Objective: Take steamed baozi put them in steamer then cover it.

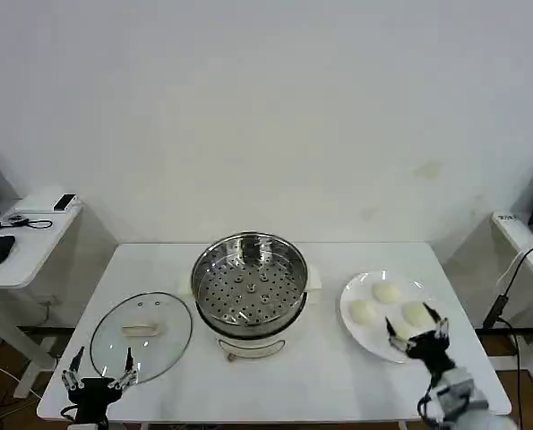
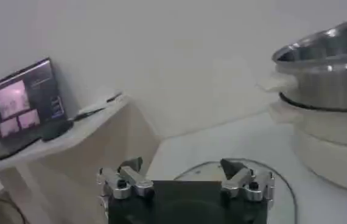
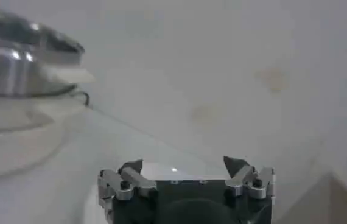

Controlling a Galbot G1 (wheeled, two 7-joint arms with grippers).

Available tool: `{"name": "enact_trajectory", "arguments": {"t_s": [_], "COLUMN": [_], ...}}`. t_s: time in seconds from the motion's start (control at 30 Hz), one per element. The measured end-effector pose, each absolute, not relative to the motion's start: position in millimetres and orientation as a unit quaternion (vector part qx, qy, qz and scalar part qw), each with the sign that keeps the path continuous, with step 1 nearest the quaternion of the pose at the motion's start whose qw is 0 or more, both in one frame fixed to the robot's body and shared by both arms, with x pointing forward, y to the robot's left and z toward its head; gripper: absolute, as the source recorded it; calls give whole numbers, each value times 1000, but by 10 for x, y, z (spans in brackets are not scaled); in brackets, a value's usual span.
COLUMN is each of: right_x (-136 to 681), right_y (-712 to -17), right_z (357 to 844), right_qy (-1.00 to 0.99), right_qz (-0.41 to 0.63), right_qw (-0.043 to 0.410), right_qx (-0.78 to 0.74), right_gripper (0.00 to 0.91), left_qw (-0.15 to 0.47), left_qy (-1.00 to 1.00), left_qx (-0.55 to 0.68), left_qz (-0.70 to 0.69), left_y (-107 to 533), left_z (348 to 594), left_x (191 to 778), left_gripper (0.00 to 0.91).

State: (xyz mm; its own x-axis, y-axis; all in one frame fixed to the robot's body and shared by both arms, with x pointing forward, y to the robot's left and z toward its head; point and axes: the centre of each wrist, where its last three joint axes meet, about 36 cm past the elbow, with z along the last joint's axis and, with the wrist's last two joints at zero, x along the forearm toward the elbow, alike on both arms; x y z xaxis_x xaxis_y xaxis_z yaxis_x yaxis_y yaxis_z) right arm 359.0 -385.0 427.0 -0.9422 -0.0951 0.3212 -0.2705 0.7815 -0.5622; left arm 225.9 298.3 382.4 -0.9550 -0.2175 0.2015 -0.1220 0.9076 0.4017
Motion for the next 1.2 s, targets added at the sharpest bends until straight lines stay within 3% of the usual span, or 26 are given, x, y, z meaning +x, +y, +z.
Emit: {"name": "enact_trajectory", "arguments": {"t_s": [0.53,0.87,1.2], "right_x": [4989,5581,5996], "right_y": [-4314,-4251,-4047], "right_z": [4969,4960,4743], "right_qy": [-756,-662,-623], "right_qz": [540,562,557], "right_qw": [250,331,370], "right_qx": [273,369,406], "right_gripper": [907,907,907], "left_qw": [93,83,75], "left_qy": [-964,-962,-961], "left_qx": [73,77,80], "left_qz": [-238,-247,-253], "left_y": [3011,3050,3079], "left_z": [4003,4077,4144], "left_x": [2293,2343,2402], "left_gripper": [907,907,907]}}
